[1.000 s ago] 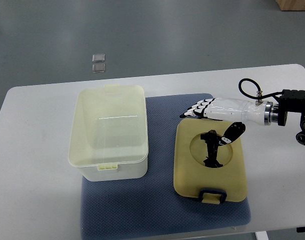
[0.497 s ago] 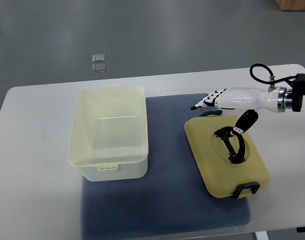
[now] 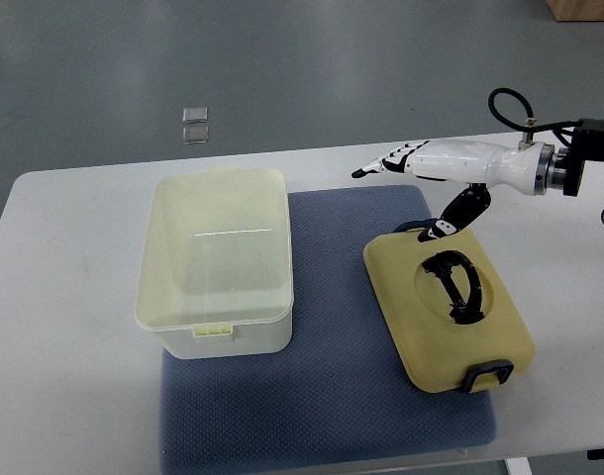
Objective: Open white storage box with right hand
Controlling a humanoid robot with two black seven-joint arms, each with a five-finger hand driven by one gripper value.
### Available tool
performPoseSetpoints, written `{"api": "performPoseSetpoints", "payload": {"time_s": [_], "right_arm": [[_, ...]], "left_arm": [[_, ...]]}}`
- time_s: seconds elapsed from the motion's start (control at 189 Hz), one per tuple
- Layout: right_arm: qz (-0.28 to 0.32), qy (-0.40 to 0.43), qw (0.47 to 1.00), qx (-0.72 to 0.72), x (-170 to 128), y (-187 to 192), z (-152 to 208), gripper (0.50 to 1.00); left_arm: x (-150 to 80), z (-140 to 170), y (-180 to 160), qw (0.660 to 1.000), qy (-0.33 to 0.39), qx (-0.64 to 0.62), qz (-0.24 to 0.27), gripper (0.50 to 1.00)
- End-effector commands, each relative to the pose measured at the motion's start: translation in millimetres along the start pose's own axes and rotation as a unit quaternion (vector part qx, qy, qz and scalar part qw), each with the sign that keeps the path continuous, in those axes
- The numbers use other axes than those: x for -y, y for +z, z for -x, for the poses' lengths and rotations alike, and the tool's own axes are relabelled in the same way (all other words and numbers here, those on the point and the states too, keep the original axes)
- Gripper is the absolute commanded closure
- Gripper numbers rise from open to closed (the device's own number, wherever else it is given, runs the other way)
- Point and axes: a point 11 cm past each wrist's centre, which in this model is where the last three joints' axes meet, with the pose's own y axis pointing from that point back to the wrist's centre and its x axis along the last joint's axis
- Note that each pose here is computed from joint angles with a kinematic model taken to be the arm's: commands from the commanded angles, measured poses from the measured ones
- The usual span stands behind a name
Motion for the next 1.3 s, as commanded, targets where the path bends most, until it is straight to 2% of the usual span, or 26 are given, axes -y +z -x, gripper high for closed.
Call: {"api": "performPoseSetpoints", "payload": {"time_s": [0.0, 0.106, 0.19, 0.291, 0.36, 0.439, 0.513, 0.693, 0.82, 0.995, 1.296], "right_arm": [[-0.019, 0.061, 0.997, 0.034, 3.9, -7.9, -30.1, 0.572], [-0.035, 0.161, 0.980, 0.111, 5.3, -8.2, -72.5, 0.572], [-0.036, 0.237, 0.950, 0.198, 4.7, 2.9, -91.3, 0.572], [-0.037, 0.341, 0.881, 0.325, 1.2, 23.6, -113.9, 0.572], [-0.039, 0.410, 0.807, 0.423, -2.8, 44.9, -120.6, 0.572], [-0.048, 0.450, 0.734, 0.507, -4.3, 65.1, -111.4, 0.572], [-0.051, 0.476, 0.661, 0.578, -3.7, 85.5, -88.7, 0.572], [-0.050, 0.491, 0.572, 0.656, 15.2, 101.8, -32.0, 0.572], [-0.091, 0.474, 0.536, 0.693, 27.8, 94.7, -9.8, 0.572], [-0.128, 0.421, 0.535, 0.722, 40.3, 95.0, 21.8, 0.572], [-0.094, 0.417, 0.528, 0.734, 35.9, 115.6, 47.4, 0.572]], "left_arm": [[0.0, 0.0, 0.0, 1.000, 0.000, 0.000, 0.000, 0.500], [0.0, 0.0, 0.0, 1.000, 0.000, 0.000, 0.000, 0.500], [0.0, 0.0, 0.0, 1.000, 0.000, 0.000, 0.000, 0.500], [0.0, 0.0, 0.0, 1.000, 0.000, 0.000, 0.000, 0.500], [0.0, 0.0, 0.0, 1.000, 0.000, 0.000, 0.000, 0.500], [0.0, 0.5, -0.3, 1.000, -0.001, 0.001, -0.001, 0.500], [0.0, 0.5, -0.3, 1.000, -0.001, 0.001, -0.001, 0.500], [0.1, 1.1, -0.2, 1.000, -0.002, 0.000, -0.001, 0.500], [0.1, 1.1, -0.3, 1.000, -0.002, 0.001, -0.001, 0.500], [0.1, 1.1, -0.3, 1.000, -0.002, 0.001, -0.001, 0.500], [0.0, 1.7, -4.4, 1.000, -0.003, 0.001, -0.019, 0.500]]}}
